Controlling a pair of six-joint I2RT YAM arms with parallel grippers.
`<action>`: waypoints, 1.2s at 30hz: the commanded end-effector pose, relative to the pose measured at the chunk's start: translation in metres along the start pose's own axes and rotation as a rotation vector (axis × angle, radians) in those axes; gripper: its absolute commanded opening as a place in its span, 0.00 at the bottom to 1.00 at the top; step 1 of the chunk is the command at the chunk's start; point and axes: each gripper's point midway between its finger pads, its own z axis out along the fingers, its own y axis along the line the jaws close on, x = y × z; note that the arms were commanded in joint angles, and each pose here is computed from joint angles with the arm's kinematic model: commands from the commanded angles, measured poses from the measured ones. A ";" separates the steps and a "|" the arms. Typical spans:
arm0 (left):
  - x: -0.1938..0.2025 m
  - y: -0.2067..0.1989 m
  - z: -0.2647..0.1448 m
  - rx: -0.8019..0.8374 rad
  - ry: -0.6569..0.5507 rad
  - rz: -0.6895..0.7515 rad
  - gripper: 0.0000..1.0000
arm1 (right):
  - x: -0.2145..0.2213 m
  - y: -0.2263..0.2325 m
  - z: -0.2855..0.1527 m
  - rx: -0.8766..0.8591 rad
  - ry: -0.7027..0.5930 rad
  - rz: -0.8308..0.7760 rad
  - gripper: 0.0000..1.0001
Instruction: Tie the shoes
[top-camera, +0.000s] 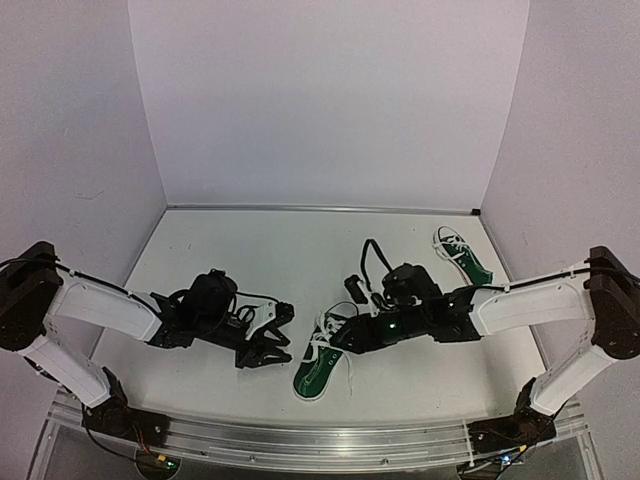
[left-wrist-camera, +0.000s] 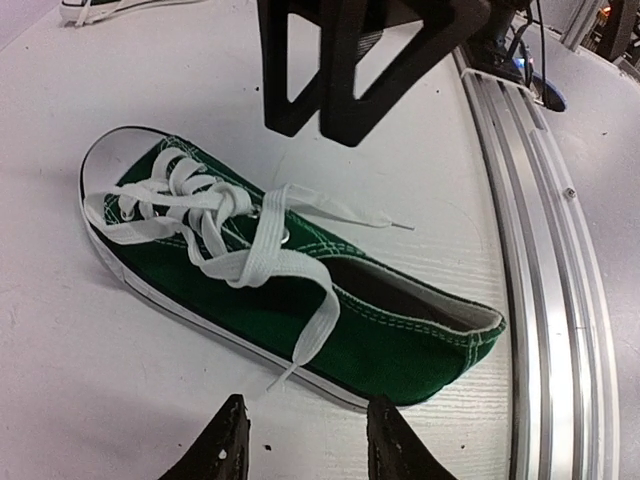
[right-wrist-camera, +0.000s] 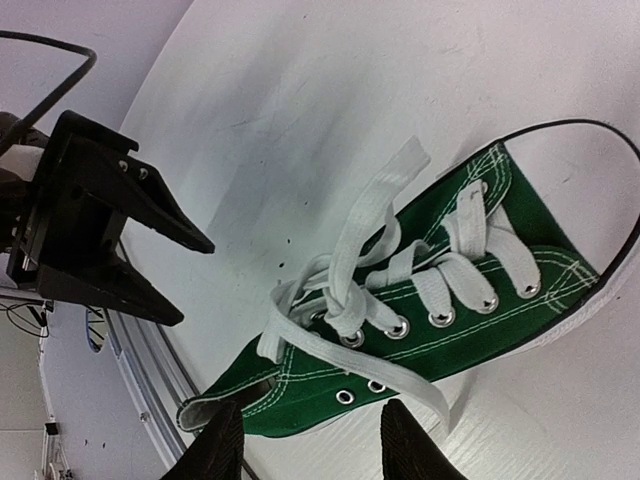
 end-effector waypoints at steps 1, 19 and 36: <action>0.008 0.002 0.009 0.010 0.094 0.071 0.39 | 0.016 0.015 0.015 -0.006 0.046 0.031 0.45; 0.018 0.009 0.048 -0.002 0.166 0.190 0.35 | 0.038 0.005 0.051 0.128 0.062 0.161 0.55; 0.029 0.042 0.024 -0.241 0.236 0.148 0.00 | 0.043 -0.035 0.026 0.282 0.029 0.211 0.51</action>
